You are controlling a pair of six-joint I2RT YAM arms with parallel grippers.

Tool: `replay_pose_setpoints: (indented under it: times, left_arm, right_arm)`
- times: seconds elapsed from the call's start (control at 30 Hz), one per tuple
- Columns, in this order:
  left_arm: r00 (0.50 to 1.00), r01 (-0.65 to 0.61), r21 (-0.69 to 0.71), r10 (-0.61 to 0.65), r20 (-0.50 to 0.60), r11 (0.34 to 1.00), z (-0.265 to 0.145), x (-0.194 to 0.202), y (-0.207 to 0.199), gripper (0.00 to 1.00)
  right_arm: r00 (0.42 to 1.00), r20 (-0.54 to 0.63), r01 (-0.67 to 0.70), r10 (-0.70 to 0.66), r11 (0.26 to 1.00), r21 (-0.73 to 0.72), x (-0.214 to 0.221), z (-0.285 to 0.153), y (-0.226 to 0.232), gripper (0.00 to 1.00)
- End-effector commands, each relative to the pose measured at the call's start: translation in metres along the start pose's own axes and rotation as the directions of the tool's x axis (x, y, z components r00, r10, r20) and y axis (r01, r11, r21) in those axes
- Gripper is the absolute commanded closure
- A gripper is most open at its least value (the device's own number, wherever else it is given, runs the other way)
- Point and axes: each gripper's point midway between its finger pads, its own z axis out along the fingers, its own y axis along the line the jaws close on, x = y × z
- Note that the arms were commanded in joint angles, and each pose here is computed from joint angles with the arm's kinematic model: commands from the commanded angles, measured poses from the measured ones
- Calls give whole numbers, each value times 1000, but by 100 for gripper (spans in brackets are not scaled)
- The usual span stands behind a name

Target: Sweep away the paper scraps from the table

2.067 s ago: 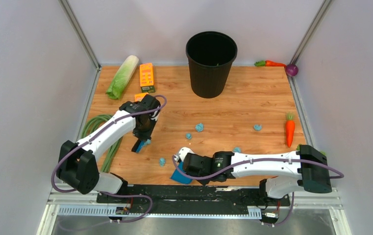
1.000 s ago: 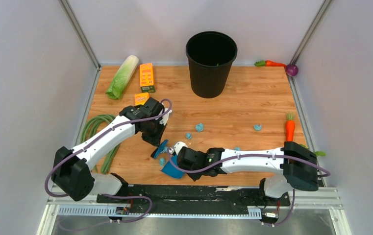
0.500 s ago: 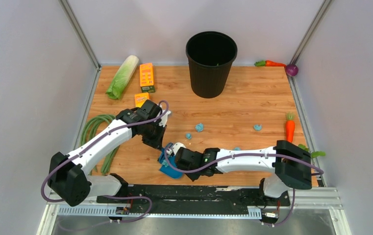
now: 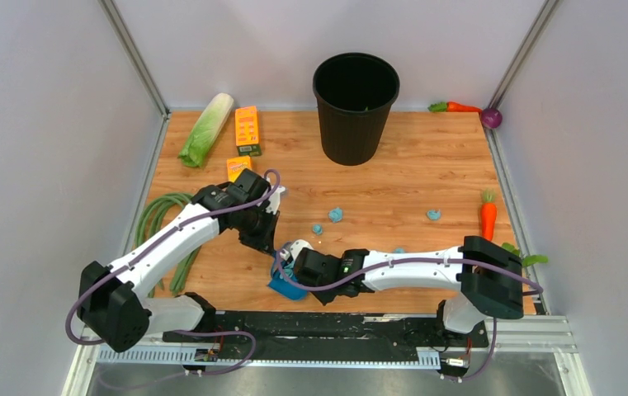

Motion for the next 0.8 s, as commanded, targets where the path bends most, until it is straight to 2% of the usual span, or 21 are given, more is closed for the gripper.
replay_pose_setpoints:
  times: [0.0,0.3,0.77]
  left_arm:
    - [999,38,62,-36,-33,997,-10,13,-15,100]
    - [998,58,95,-58,-2,994,-26,9,-26,100]
    - [995,72,33,-74,71,997,-63,-13,-28,100]
  right_arm:
    - [994,95,-51,50,999,9,-24,-4,0,100]
    - [985,153,-80,77,997,10,-26,-5,-4,100]
    - [958,270,-104,100,995,-1,-50,-31,-7,100]
